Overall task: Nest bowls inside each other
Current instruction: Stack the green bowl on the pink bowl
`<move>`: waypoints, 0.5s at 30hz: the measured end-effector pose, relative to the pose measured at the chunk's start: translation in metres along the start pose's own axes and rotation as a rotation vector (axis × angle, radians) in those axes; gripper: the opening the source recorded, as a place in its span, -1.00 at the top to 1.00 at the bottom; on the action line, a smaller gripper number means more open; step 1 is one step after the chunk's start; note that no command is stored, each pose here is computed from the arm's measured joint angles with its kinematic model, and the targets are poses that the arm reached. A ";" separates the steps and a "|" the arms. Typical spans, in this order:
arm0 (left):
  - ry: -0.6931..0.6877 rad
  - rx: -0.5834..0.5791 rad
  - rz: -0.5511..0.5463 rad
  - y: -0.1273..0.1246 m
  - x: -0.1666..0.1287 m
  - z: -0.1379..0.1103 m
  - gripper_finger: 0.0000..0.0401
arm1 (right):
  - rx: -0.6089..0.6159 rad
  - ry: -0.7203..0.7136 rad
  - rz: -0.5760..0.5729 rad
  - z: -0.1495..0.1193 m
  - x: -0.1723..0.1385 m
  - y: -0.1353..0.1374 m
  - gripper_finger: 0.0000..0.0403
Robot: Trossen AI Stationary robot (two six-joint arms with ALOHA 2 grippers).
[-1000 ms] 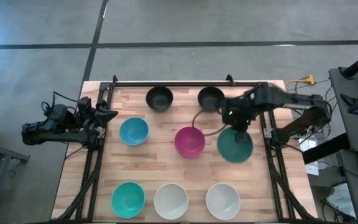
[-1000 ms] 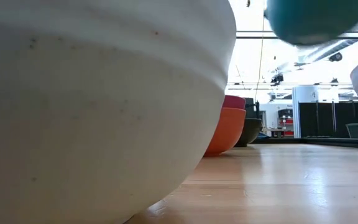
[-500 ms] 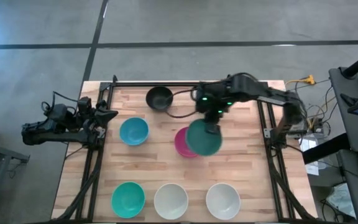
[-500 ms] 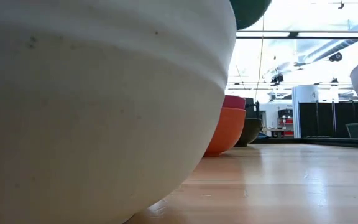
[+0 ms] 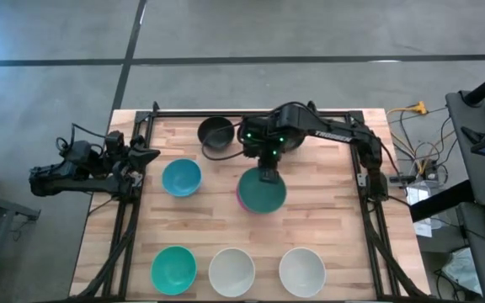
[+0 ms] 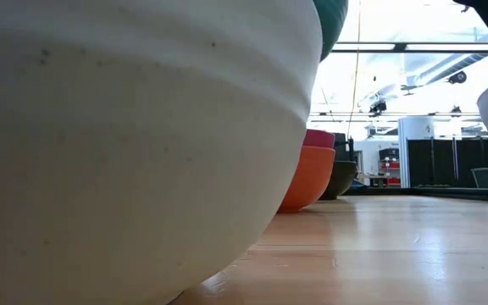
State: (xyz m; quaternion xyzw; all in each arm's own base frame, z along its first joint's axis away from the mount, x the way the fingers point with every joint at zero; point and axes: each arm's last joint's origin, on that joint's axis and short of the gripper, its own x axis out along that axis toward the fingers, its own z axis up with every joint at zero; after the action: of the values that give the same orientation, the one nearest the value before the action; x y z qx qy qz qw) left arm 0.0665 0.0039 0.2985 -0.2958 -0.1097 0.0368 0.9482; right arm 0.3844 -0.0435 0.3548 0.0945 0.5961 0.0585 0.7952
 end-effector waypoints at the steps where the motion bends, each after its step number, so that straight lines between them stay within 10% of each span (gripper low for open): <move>1: 0.000 0.000 0.000 0.000 0.000 0.000 1.00 | 0.000 -0.011 -0.001 0.000 -0.002 -0.001 0.96; 15: 0.000 0.001 0.000 0.000 0.000 0.000 1.00 | 0.101 -0.122 -0.044 -0.011 -0.038 -0.004 0.96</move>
State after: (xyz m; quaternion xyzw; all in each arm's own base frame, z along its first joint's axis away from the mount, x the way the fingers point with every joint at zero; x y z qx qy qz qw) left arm 0.0665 0.0039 0.2985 -0.2954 -0.1096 0.0368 0.9483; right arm 0.3635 -0.0546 0.3861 0.1250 0.5506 0.0050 0.8253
